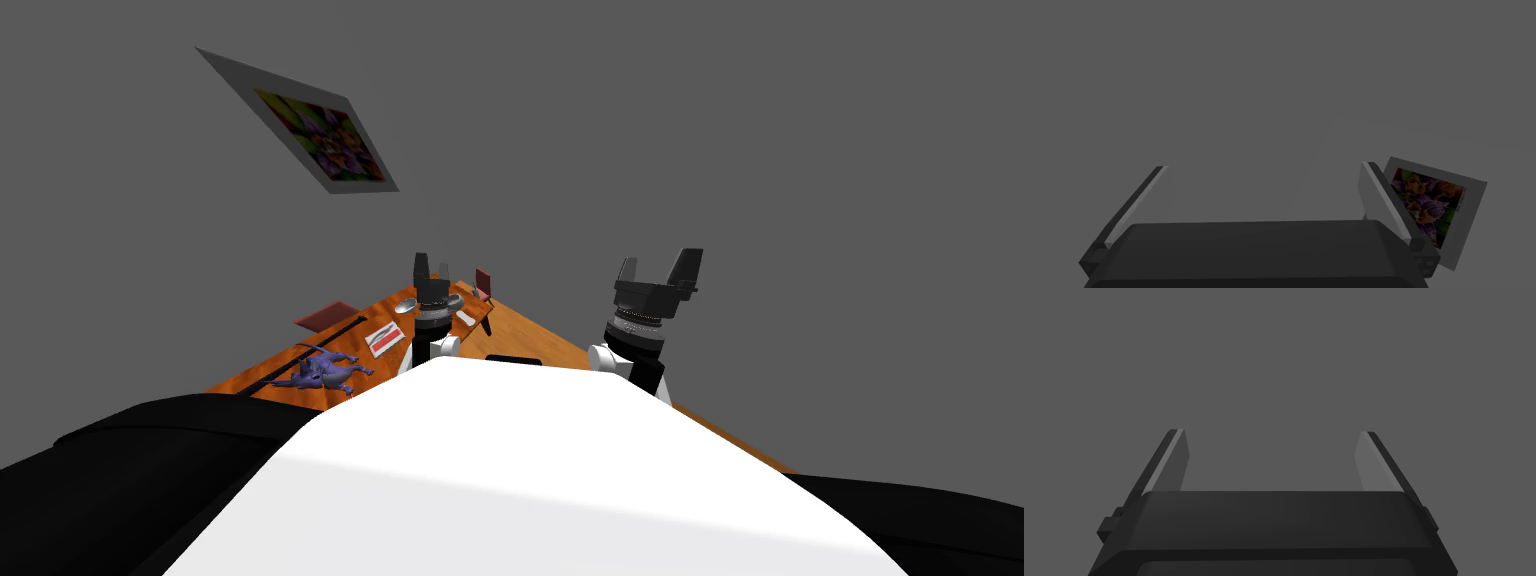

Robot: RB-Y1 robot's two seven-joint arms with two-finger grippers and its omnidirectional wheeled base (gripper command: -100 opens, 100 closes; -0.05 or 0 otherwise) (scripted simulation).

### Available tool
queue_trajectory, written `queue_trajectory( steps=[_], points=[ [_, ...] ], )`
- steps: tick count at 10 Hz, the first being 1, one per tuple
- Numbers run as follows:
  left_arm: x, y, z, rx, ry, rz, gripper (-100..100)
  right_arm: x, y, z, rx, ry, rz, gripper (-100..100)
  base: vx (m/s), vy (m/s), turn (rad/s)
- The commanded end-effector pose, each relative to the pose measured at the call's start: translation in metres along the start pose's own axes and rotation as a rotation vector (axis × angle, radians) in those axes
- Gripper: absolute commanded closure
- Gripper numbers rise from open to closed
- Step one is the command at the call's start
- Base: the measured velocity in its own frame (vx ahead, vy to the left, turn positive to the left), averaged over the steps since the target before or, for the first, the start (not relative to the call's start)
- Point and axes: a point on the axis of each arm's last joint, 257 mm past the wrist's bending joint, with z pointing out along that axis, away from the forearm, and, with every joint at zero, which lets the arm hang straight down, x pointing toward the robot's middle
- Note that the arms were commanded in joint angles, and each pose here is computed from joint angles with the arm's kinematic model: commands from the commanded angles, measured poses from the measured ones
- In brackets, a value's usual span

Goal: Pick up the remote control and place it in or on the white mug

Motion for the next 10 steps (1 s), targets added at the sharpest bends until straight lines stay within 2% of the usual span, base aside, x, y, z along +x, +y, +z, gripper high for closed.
queue_trajectory(
  steps=[1, 4, 8, 9, 10],
  points=[
    [0.003, 0.007, -0.001, -0.016, 0.027, 0.006, -100, 0.000, 0.000, 0.000, 0.000, 0.000, 0.000, 0, -0.011, -0.007, -0.009],
    [0.011, 0.034, -0.006, -0.088, 0.087, 0.020, -100, 0.000, 0.000, 0.000, 0.000, 0.000, 0.000, 0, -0.024, -0.023, -0.019],
    [0.018, 0.094, -0.021, -0.247, 0.150, 0.035, -100, 0.000, 0.000, 0.000, 0.000, 0.000, 0.000, 0, -0.044, -0.045, -0.030],
    [0.018, 0.096, -0.021, -0.256, 0.152, 0.036, -100, 0.000, 0.000, 0.000, 0.000, 0.000, 0.000, 0, -0.029, -0.031, -0.012],
    [0.019, 0.114, -0.027, -0.304, 0.165, 0.039, -100, 0.000, 0.000, 0.000, 0.000, 0.000, 0.000, 0, -0.031, -0.032, -0.023]
  ],
)
